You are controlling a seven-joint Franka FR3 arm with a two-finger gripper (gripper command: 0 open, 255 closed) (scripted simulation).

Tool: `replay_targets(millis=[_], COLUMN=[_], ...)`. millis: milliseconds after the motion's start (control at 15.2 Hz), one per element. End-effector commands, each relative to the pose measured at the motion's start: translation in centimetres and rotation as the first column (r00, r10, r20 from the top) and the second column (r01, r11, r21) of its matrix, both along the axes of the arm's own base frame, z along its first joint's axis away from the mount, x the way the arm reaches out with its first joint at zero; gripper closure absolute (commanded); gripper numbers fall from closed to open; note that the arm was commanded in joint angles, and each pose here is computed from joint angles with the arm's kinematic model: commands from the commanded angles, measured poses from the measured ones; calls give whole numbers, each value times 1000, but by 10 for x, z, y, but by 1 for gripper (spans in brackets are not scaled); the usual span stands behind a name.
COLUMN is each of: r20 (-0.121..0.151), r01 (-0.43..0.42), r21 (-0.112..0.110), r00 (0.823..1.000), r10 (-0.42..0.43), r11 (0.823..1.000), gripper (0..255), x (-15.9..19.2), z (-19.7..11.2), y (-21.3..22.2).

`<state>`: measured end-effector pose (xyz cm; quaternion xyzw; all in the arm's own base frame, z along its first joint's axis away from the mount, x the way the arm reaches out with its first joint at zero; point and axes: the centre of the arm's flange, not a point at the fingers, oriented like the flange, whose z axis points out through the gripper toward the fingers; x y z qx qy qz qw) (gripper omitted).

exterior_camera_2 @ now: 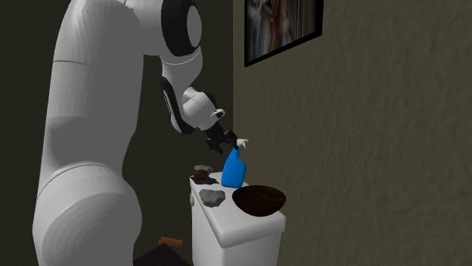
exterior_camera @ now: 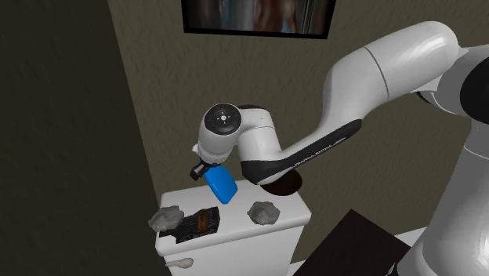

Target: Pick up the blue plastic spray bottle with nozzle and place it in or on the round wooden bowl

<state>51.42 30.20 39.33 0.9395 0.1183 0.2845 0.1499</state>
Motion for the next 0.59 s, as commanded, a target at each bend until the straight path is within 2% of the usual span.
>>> replay_targets(millis=[0, 330, 528], r20=[6, 6, 6], r01=[-2, -2, -2], r21=[-3, -3, -3], r00=[1000, 1000, 1000], r10=[2, 2, 2], r11=[1000, 1000, 1000], gripper=[0, 0, 0], x=[6, 20, 20], z=[-9, -28, -28], y=[1, -4, -4])
